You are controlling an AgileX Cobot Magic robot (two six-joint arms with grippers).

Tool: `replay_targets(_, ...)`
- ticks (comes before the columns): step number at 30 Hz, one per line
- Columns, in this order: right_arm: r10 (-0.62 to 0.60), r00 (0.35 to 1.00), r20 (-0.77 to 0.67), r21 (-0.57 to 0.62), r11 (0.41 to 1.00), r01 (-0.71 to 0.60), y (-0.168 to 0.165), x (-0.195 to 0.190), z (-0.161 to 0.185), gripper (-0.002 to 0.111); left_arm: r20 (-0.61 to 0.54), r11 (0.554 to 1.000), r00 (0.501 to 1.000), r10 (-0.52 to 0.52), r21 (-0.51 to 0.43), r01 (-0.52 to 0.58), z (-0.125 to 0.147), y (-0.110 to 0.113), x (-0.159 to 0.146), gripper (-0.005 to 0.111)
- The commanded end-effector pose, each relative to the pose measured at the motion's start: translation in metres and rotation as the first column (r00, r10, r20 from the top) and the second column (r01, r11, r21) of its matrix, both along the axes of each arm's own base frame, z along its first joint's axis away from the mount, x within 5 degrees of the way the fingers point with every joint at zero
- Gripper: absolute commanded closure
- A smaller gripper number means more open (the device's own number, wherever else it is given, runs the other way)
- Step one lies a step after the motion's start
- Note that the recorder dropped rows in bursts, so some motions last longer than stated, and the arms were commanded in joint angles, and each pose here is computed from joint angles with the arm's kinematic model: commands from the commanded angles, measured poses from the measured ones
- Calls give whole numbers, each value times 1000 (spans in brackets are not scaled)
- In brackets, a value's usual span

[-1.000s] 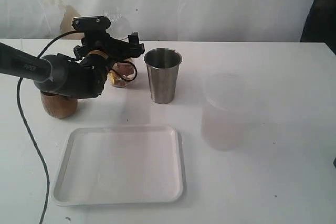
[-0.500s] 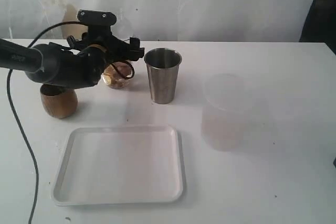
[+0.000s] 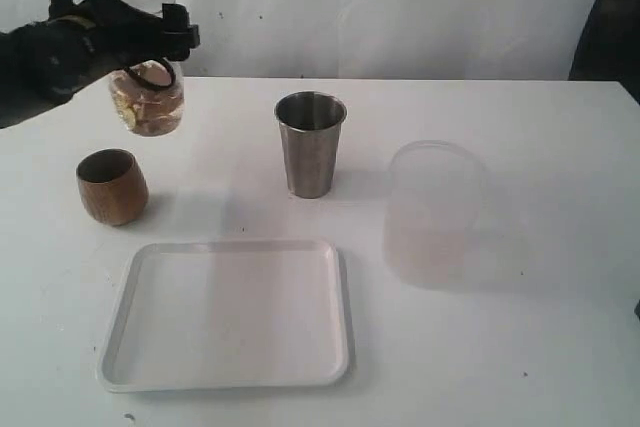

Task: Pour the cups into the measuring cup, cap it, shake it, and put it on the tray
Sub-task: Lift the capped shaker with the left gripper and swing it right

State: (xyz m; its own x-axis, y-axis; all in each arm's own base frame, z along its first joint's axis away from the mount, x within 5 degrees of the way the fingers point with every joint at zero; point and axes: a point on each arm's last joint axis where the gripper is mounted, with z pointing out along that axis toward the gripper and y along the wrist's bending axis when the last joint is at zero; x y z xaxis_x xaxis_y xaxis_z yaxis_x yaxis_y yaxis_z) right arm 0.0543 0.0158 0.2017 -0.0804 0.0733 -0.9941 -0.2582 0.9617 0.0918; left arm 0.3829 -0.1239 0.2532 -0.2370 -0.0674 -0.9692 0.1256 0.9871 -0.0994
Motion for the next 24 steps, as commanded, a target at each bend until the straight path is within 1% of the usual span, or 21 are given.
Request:
replay_targets(1,-6,1000,5,2,1000,6,0,0,-1,108,103,993,991,-83,-70,91,20,3,-34,107)
replay_targets(2,-6,1000,5,2,1000,6,0,0,-1,108,102,985,980,-171,3,172,19,-1,-42,107)
replay_targets(4,-6,1000,5,2,1000,6,0,0,-1,108,85,947,948,-308,118,298,18,-7,-55,107)
replay_targets(5,-6,1000,5,2,1000,6,0,0,-1,108,85,947,946,-312,101,303,21,-4,-61,107)
replay_targets(6,-6,1000,5,2,1000,6,0,0,-1,108,91,966,962,-259,30,257,26,6,-64,107)
replay_targets(7,-6,1000,5,2,1000,6,0,0,-1,108,93,985,989,-115,-117,125,33,32,-68,107)
replay_targets(8,-6,1000,5,2,1000,6,0,0,-1,108,98,984,993,-58,-162,74,38,43,-71,107)
replay_targets(10,-6,1000,5,2,1000,6,0,0,-1,108,104,984,994,-38,-171,56,45,51,-80,107)
replay_targets(11,-6,1000,5,2,1000,6,0,0,-1,108,99,986,993,-66,-145,80,48,48,-84,107)
replay_targets(12,-6,1000,5,2,1000,6,0,0,-1,108,95,987,988,-121,-97,130,49,41,-88,107)
replay_targets(13,-6,1000,5,2,1000,6,0,0,-1,108,100,974,969,-224,4,225,50,27,-94,107)
replay_targets(14,-6,1000,5,2,1000,6,0,0,-1,108,105,940,936,-337,100,327,51,11,-102,107)
replay_targets(15,-6,1000,5,2,1000,6,0,0,-1,108,103,891,895,-433,199,408,51,-1,-109,107)
replay_targets(16,-7,1000,3,11,1000,7,0,0,-1,108,95,852,864,-495,246,462,52,-10,-115,107)
replay_targets(17,-8,1000,-5,38,999,9,0,0,-1,108,95,852,860,-502,226,472,54,-12,-118,107)
replay_targets(18,-9,1000,-6,42,999,9,0,0,-1,108,89,869,875,-475,200,452,54,-8,-117,107)
replay_targets(19,-9,1000,-6,42,999,9,0,0,-1,108,63,901,909,-412,176,396,53,2,-113,107)
replay_targets(21,-9,1000,-6,42,999,9,0,0,-1,108,24,942,951,-308,150,301,52,22,-108,107)
replay_targets(22,-9,1000,-6,42,999,9,0,0,-1,108,1,967,972,-235,103,234,51,35,-104,107)
replay_targets(23,-9,1000,-6,42,999,9,0,0,-1,108,-10,987,987,-161,17,161,53,47,-102,107)
replay_targets(24,-9,1000,-6,42,999,9,0,0,-1,108,-22,992,993,-114,-64,113,53,54,-101,107)
